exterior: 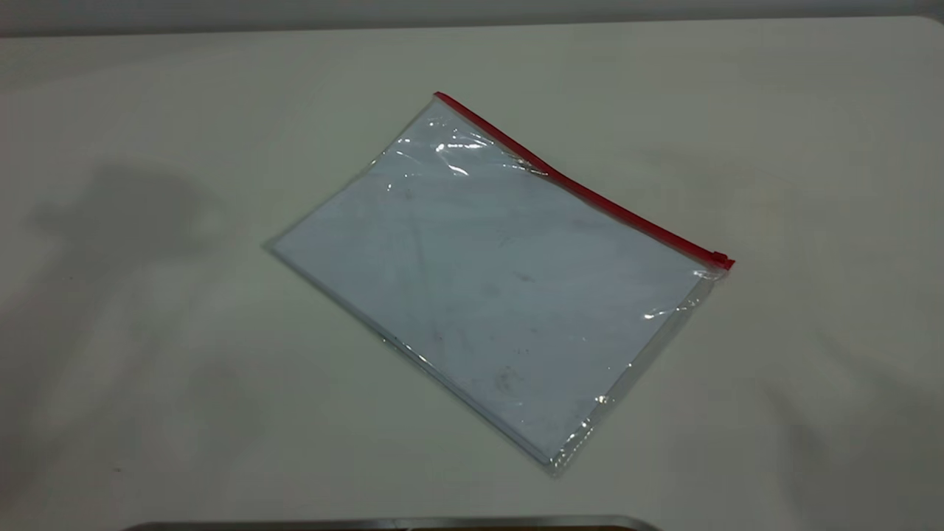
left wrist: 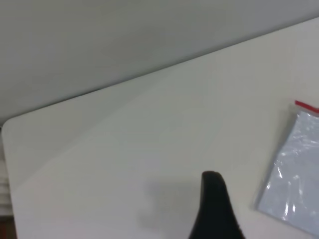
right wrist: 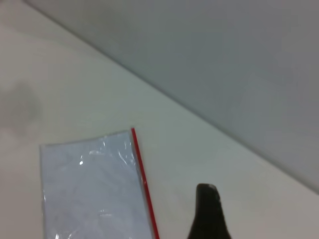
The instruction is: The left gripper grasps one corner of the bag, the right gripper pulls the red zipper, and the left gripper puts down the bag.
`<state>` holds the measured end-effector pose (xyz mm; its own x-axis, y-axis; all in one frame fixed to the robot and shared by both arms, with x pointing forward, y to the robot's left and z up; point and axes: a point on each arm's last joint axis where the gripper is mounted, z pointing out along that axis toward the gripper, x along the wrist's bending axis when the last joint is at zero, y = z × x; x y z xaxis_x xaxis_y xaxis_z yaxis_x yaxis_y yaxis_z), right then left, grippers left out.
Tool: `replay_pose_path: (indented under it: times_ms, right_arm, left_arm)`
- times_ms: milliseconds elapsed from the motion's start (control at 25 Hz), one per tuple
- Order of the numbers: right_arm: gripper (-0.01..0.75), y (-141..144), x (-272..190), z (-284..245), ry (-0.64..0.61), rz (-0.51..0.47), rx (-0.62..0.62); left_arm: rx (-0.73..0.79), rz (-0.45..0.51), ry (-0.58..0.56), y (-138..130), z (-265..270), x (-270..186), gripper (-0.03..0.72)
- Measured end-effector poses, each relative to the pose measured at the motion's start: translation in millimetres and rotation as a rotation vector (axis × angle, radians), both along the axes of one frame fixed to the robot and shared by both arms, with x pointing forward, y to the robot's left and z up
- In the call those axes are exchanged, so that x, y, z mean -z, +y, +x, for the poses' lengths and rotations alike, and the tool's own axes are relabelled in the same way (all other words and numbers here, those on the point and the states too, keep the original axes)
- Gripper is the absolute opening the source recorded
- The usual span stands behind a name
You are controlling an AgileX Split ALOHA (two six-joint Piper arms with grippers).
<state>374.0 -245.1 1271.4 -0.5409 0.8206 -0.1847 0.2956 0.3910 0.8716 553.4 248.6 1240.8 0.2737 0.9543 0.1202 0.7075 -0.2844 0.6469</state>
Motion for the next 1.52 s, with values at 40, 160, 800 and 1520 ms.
replay_pose_path:
  times_ms: [40,160,800,1520]
  right_arm:
    - [0.585,-3,-3,-12,-0.011,0.003,-0.004]
    - [0.585,-9,-6,-46,-0.027,0.011,-0.02]
    - [0.585,-30,147,-139,0.101,0.008,-0.031]
    - [0.585,-35,227,-147,0.129,0.012,0.008]
  left_arm:
    - [-0.008,-0.01,-0.014,3,-15,-6,0.59]
    - [-0.045,-0.047,-0.035,10,-58,-14,0.59]
    - [-0.118,-0.093,0.046,42,-242,92,0.59]
    - [-0.057,-0.086,0.087,48,-296,187,0.59]
